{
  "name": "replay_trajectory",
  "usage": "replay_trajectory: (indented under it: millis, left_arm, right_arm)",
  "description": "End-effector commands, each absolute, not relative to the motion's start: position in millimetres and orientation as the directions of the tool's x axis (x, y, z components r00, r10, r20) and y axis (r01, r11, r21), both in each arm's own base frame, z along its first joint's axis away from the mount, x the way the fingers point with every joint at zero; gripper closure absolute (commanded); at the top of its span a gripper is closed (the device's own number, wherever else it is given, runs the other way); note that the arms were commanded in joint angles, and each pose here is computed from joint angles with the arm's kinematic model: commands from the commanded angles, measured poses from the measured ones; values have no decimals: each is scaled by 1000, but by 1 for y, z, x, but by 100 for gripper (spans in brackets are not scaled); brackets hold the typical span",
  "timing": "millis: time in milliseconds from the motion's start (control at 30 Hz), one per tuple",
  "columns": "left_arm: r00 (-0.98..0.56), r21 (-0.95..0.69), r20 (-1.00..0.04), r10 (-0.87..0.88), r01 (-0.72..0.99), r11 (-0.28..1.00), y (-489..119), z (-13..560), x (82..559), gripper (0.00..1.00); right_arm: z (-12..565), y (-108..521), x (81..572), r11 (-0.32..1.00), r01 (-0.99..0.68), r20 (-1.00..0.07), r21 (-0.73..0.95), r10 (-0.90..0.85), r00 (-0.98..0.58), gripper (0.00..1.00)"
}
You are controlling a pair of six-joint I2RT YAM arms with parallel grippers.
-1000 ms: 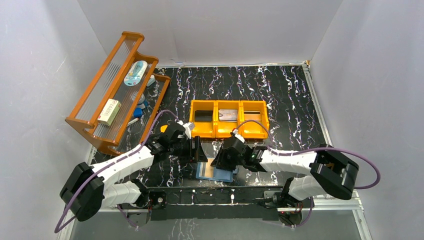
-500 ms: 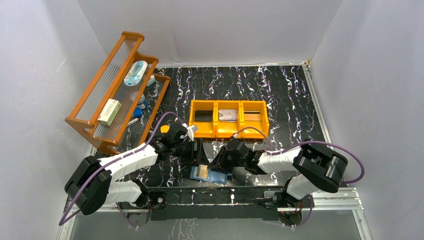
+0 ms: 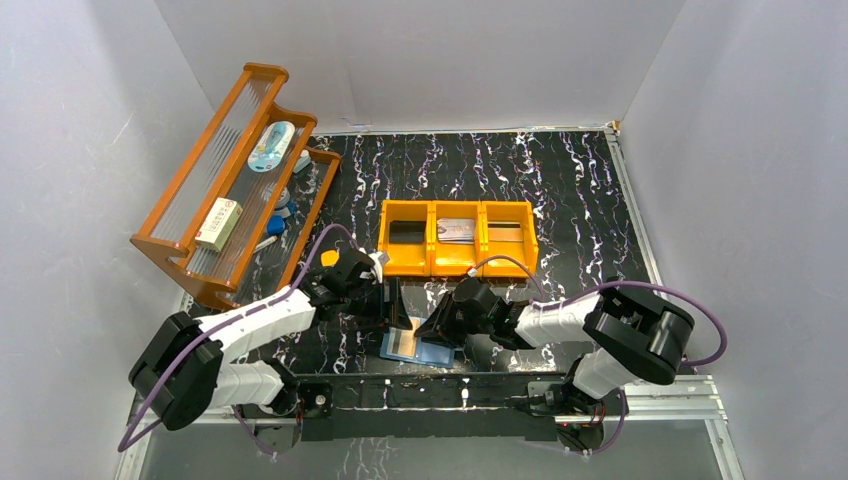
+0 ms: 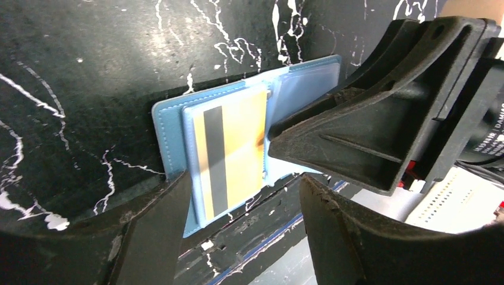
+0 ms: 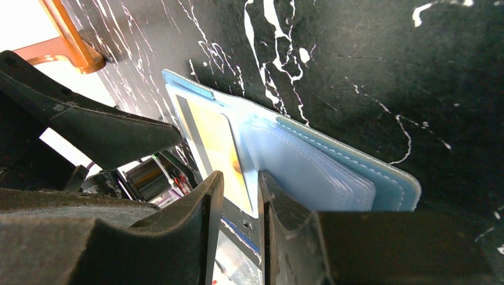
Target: Take the credit cards out of the card holder
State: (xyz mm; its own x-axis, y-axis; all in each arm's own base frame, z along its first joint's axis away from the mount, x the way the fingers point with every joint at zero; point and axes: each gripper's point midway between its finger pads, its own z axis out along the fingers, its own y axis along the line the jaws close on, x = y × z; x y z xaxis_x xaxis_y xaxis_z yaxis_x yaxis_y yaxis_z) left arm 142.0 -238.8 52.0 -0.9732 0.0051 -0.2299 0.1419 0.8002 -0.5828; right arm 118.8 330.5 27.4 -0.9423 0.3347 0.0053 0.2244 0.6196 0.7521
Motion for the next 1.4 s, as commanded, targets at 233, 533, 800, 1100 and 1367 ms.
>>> replay_trajectory:
  millis: [233,533,800,1100,1367]
  left_arm:
    - [-985,-635,-164,46,141,759,-249,46,131,40]
    - [-968,-555,-251,2,146,819,-232,58,145,34]
    - [-973,-541,-228,19,143,829,-231,51,142,32]
    - [-986,-616,-137,93,158,772,-246,38,126,37]
    - [-980,-672,-176,94,190,716,-258,57,129,53]
  right_arm:
    - [-11,308,100,718,259,37,646,309,-950,62]
    - [-11,308,100,722,257,39,642,305,-952,62]
    - [-11,307,101,724,259,33,639,311,-950,62]
    - [-11,305,102,727,261,27,635,317,-948,62]
    - [-14,308,100,728,261,39,634,306,-951,62]
